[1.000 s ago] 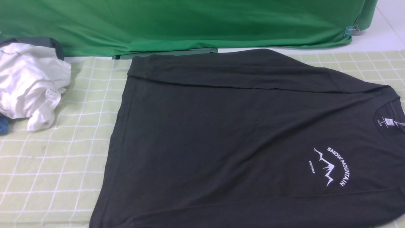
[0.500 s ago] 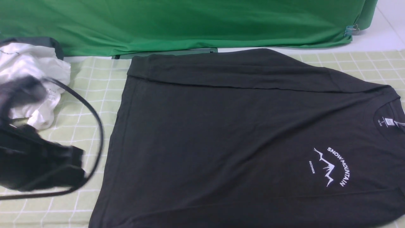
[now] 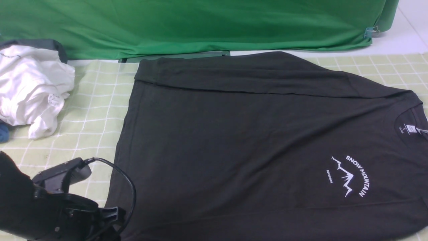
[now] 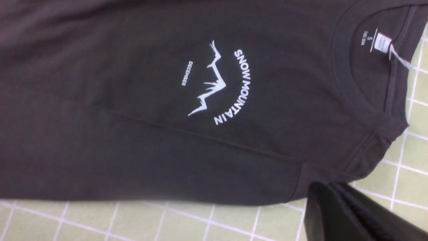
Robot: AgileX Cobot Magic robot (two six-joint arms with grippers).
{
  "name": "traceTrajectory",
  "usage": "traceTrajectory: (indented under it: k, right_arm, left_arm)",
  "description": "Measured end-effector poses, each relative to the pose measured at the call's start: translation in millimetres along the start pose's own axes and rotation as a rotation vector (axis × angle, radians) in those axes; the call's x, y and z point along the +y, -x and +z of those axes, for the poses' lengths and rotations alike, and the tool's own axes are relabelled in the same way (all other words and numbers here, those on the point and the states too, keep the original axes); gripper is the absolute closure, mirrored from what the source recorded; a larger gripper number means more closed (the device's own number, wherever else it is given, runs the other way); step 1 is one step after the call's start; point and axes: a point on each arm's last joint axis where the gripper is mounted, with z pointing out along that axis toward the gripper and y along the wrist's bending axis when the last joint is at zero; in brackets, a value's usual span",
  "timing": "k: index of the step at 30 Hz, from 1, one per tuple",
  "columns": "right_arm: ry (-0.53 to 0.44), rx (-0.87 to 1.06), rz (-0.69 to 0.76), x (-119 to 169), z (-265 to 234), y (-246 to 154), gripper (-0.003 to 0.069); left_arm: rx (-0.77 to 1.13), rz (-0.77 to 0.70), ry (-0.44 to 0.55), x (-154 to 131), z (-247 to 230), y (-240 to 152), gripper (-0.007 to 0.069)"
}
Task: Fold a long-sleeved shirt over a green coffee tablecloth.
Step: 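Grasp the left edge of the dark T-shirt lying flat on the table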
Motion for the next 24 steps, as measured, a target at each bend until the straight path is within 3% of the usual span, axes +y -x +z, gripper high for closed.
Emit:
traceTrajectory:
  k: [4, 7, 24]
  right_arm:
    - [0.000, -0.002, 0.001, 0.0, 0.0, 0.2, 0.0648]
    - [0.000, -0.002, 0.002, 0.0, 0.0, 0.2, 0.0644]
    - [0.001, -0.004, 0.002, 0.1, 0.0, 0.4, 0.0623]
  left_arm:
    - [0.047, -0.034, 0.024, 4.8, 16.1, 5.2, 0.0303]
    - [0.061, -0.044, 0.024, 4.8, 19.5, 7.9, 0.0288]
    - [0.025, -0.072, -0.019, -0.7, 14.0, 10.1, 0.0337]
